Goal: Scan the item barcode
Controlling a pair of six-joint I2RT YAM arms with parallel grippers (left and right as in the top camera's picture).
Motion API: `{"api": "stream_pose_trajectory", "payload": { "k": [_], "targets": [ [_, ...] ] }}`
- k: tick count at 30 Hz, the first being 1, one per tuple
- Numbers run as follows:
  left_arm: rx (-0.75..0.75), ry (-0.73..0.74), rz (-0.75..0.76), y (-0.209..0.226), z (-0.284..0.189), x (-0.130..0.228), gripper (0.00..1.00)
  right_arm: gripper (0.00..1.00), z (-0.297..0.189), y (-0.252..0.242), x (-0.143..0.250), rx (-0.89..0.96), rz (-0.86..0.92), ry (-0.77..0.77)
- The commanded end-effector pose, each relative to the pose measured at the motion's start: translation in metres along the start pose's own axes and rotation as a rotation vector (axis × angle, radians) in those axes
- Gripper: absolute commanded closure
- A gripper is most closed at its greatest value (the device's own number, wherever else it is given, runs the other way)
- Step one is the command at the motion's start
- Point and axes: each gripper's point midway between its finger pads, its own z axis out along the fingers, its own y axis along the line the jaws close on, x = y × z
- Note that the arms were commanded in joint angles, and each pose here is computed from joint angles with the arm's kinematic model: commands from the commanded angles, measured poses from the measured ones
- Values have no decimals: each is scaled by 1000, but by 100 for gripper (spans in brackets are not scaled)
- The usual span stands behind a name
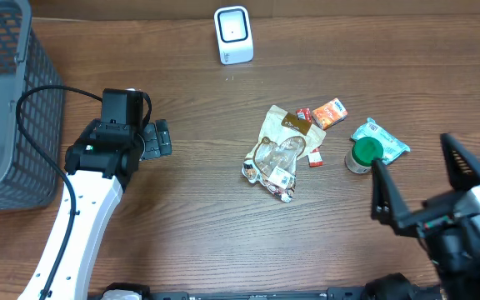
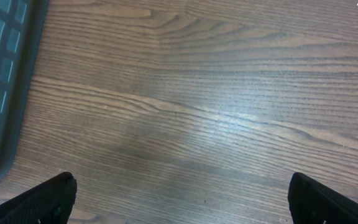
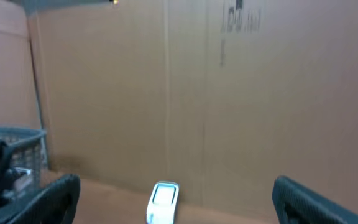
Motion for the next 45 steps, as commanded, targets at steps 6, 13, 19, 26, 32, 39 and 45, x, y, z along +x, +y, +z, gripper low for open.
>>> {"api": "stream_pose_trajectory", "payload": {
  "k": [6,13,19,26,32,39,45],
  "targets": [
    [-9,-28,1,3,-5,-9,0,0,-9,-2,66,-1,-27,-207],
    [-9,-28,1,3,-5,-9,0,0,-16,2,98,-30,-34,-313],
    [-9,-28,1,3,-5,-9,0,0,-12,7,131,-71,-42,-273],
    [-9,-28,1,3,-5,-9,0,0,-7,10,164,-113,-54,-158],
    [-9,-28,1,3,-5,-9,0,0,-4,6,211,-101,-20,36],
    [-9,-28,1,3,-5,-9,0,0,-9,2,255,-76,12,219],
    [-9,-28,1,3,-5,-9,0,0,-9,-8,258,-24,7,230]
  ]
}}
